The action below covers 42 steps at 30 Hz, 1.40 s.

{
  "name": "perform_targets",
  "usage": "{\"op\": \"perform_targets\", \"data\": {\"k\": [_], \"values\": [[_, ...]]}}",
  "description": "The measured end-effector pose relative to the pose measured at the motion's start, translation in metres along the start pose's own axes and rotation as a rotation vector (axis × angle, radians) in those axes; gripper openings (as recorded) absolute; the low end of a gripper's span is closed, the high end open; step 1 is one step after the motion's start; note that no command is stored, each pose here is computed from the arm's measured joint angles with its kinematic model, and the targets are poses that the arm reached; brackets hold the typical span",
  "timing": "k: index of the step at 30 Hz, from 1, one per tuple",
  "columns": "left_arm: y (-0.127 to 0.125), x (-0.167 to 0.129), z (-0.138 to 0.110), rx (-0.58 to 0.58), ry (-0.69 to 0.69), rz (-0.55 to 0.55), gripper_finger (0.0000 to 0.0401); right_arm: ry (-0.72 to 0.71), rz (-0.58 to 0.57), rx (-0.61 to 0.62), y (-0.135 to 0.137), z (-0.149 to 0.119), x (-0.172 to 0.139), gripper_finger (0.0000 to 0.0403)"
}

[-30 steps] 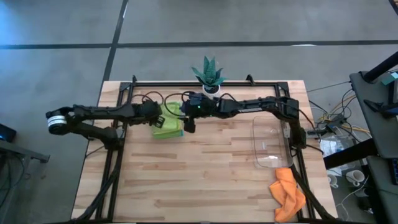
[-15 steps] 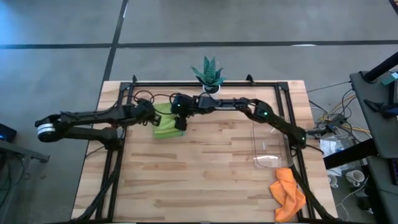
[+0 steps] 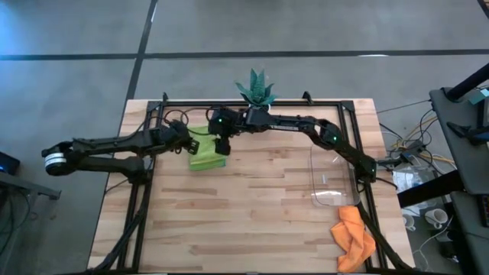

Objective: Fold microfiber towels
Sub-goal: Stack the light green towel on top of the yellow towel, then fold the orange towel on the table

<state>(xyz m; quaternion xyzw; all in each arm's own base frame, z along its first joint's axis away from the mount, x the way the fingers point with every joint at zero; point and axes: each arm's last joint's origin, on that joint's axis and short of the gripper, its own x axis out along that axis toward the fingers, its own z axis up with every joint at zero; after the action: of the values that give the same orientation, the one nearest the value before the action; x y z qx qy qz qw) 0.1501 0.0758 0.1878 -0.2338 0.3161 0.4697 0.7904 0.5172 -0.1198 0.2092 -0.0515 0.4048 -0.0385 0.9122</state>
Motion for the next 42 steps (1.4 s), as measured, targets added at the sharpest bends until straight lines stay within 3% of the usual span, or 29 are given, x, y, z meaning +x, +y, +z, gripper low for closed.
{"op": "perform_targets", "data": {"k": [5,8,12,17,21,25,30,34,42], "values": [[-0.005,-0.003,0.010,0.100,-0.107,-0.057,0.0168,-0.101,0.158,-0.087,0.022,0.003,0.004,0.0224],[-0.006,0.008,0.003,0.120,-0.119,-0.064,0.0168,-0.159,0.165,-0.091,0.031,-0.001,0.013,0.0224],[-0.003,0.030,-0.019,0.108,-0.134,-0.071,0.0168,-0.207,0.162,-0.006,0.035,-0.022,0.032,0.0224],[0.007,0.049,-0.042,0.029,-0.093,-0.032,0.0168,-0.266,0.163,0.081,0.040,-0.043,0.046,0.0224],[0.007,0.051,-0.044,0.015,-0.078,-0.026,0.0168,-0.235,0.179,0.081,0.051,-0.052,0.051,0.0224],[0.005,0.047,-0.039,0.010,-0.080,-0.069,0.0168,-0.271,0.178,0.052,0.051,-0.040,0.034,0.0224],[0.002,0.033,-0.030,-0.015,-0.115,-0.206,0.0168,-0.328,0.091,-0.029,0.046,-0.027,0.001,0.0224],[0.002,0.016,-0.020,-0.021,-0.197,-0.322,0.0168,-0.275,0.057,-0.070,0.052,-0.042,-0.003,0.0224],[-0.009,-0.045,-0.006,0.232,-0.432,-0.833,0.0168,-0.353,0.106,-0.139,0.092,-0.045,-0.050,0.0224]]}}
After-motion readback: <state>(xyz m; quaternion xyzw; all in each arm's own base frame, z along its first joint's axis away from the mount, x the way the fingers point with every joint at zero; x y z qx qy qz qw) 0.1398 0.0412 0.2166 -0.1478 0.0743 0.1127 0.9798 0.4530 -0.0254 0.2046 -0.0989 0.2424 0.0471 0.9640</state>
